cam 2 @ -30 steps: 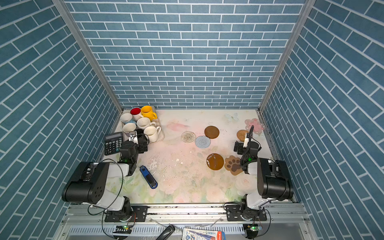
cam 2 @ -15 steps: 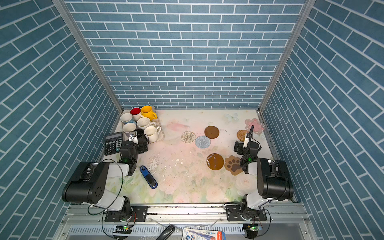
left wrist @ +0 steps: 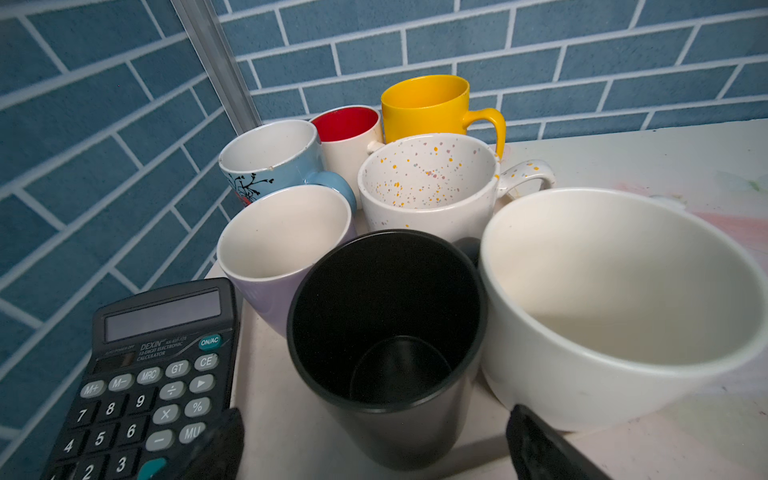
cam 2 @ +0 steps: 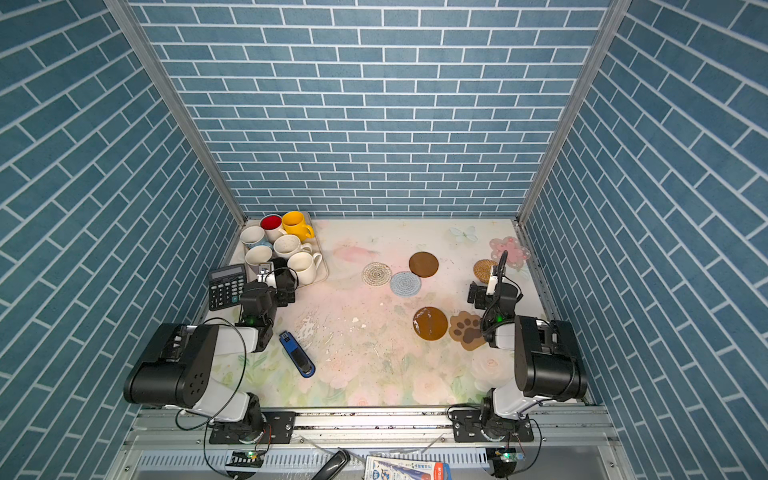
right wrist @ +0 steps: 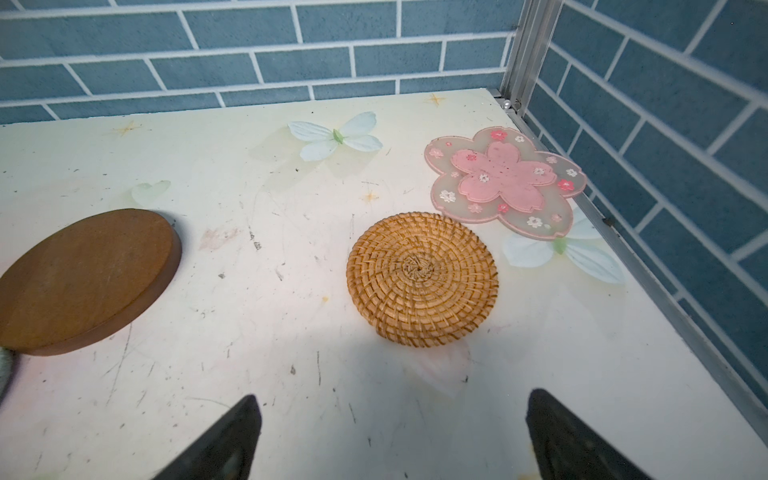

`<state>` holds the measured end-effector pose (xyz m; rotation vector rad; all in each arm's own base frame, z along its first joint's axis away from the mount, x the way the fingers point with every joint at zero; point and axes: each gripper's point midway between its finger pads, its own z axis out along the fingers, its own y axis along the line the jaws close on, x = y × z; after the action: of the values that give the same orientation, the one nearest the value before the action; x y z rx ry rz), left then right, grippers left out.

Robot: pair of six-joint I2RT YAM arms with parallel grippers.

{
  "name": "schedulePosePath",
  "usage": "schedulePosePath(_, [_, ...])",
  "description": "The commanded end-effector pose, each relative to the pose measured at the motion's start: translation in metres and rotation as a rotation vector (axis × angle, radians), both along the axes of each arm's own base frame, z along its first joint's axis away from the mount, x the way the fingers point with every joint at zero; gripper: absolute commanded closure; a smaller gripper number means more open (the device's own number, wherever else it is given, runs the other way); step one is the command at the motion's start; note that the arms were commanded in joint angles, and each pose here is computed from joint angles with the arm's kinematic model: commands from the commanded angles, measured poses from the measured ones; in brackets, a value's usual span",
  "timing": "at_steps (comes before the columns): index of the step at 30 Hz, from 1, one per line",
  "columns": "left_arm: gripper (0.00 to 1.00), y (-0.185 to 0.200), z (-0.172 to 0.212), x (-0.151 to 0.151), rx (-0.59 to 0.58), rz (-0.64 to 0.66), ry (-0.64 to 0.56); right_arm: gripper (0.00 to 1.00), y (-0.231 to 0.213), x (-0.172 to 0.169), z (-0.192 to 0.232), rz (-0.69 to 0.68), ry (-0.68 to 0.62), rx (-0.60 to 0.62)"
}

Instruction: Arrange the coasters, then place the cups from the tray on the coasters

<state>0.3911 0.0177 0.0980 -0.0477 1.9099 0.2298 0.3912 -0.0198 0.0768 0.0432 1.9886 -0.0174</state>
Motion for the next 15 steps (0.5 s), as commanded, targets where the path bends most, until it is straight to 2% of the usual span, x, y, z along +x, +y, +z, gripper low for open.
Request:
schedulePosePath(1, [0.01,0.0003,-0.0030,0.0008,-0.001,0.006,0.010,0.01,0.0024,0.0049,0.0097,0.011,-0.031,-0.002])
schedulePosePath(15, [0.01,-0.0007,0.0008,0.0027,-0.017,-0.015,0.008,0.01,0.0033,0.0033,0.0118,0.008,-0.044,-0.013])
